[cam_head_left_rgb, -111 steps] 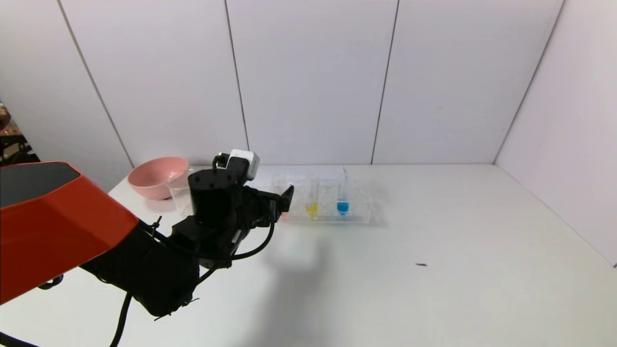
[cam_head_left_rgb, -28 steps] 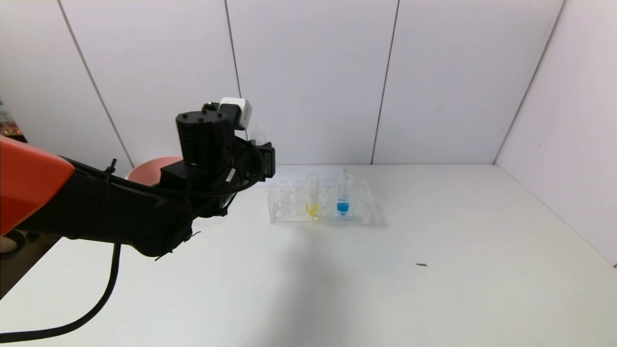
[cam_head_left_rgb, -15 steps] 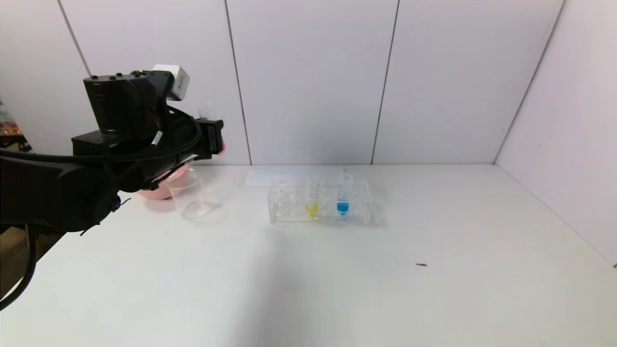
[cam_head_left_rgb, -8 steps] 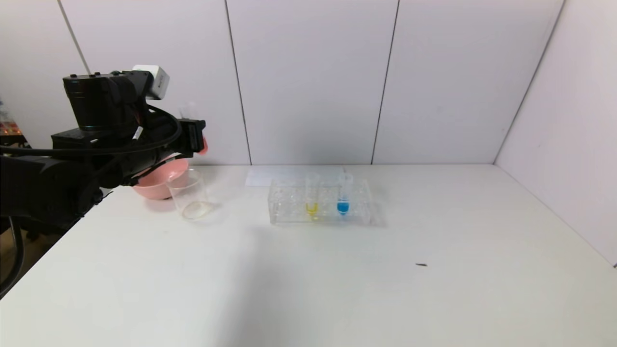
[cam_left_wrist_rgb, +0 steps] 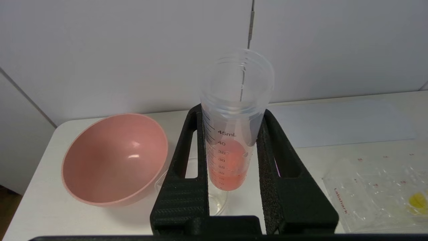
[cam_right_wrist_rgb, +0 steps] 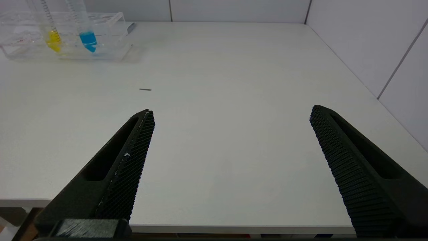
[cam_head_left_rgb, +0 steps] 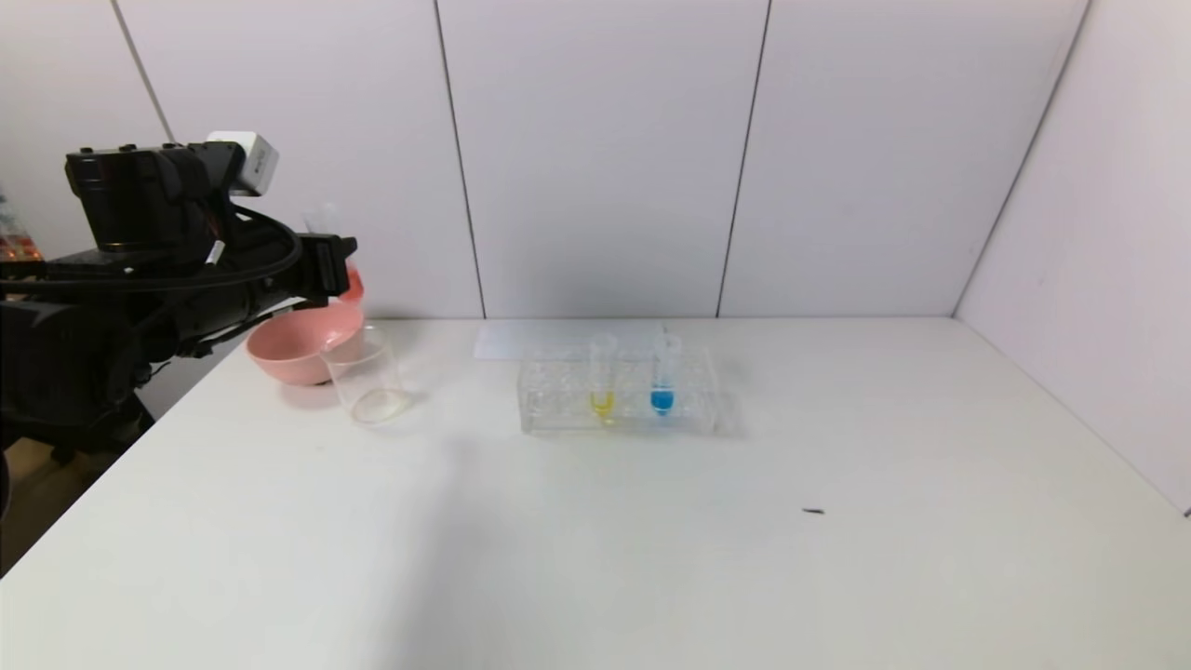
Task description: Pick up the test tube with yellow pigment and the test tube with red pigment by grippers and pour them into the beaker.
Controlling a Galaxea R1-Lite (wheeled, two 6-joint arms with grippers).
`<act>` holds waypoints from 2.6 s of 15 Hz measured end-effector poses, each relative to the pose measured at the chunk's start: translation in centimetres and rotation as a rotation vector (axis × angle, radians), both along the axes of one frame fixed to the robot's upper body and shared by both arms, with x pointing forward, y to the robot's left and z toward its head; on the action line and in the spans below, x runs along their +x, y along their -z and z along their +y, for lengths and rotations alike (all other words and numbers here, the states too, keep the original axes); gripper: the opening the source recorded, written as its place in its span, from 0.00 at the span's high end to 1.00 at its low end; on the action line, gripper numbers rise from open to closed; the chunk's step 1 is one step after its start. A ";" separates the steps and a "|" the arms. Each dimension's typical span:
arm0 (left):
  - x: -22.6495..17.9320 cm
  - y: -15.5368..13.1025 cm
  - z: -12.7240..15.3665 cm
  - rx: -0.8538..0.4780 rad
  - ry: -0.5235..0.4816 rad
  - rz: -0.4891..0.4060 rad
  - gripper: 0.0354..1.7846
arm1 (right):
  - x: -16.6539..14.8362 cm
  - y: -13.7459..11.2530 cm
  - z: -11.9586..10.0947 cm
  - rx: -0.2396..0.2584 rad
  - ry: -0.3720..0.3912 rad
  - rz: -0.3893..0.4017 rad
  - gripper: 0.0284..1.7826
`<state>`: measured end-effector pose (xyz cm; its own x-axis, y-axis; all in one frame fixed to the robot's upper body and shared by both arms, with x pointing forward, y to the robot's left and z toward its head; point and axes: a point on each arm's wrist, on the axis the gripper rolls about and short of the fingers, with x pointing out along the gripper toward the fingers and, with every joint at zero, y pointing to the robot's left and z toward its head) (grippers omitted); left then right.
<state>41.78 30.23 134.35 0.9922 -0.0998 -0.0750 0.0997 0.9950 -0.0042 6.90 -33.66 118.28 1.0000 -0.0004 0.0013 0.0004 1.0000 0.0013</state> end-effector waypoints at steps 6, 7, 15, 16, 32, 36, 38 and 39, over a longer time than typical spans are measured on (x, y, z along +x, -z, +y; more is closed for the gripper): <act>0.1 0.2 3.1 -0.001 -0.044 0.012 0.77 | 0.0 0.0 0.0 0.000 0.000 0.000 0.05; 0.1 0.3 3.5 -0.002 -0.042 0.015 0.77 | 0.0 0.0 0.0 0.000 0.000 0.000 0.05; -0.3 1.4 7.3 0.012 -0.088 0.054 0.77 | 0.0 0.0 0.0 0.000 0.000 0.000 0.05; -0.2 1.6 7.6 0.017 -0.095 0.060 0.77 | 0.0 0.0 0.0 0.000 0.000 0.000 0.05; -0.2 3.5 8.6 0.185 -0.037 0.185 0.77 | 0.0 0.0 0.0 0.000 0.000 0.000 0.05; -0.5 4.3 8.5 0.275 0.007 0.259 0.77 | 0.0 0.0 0.0 0.000 0.000 0.000 0.05; -0.7 4.4 8.4 0.291 0.057 0.268 0.77 | 0.0 0.0 0.0 0.000 0.000 0.000 0.05; -0.8 4.5 8.3 0.311 0.070 0.283 0.77 | 0.0 0.0 0.0 0.000 0.000 0.000 0.05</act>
<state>40.98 38.58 129.87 0.9195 -0.0962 -0.3811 0.2056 0.9441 0.2579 6.90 -33.66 118.28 1.0000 0.0000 0.0013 0.0000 1.0000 0.0017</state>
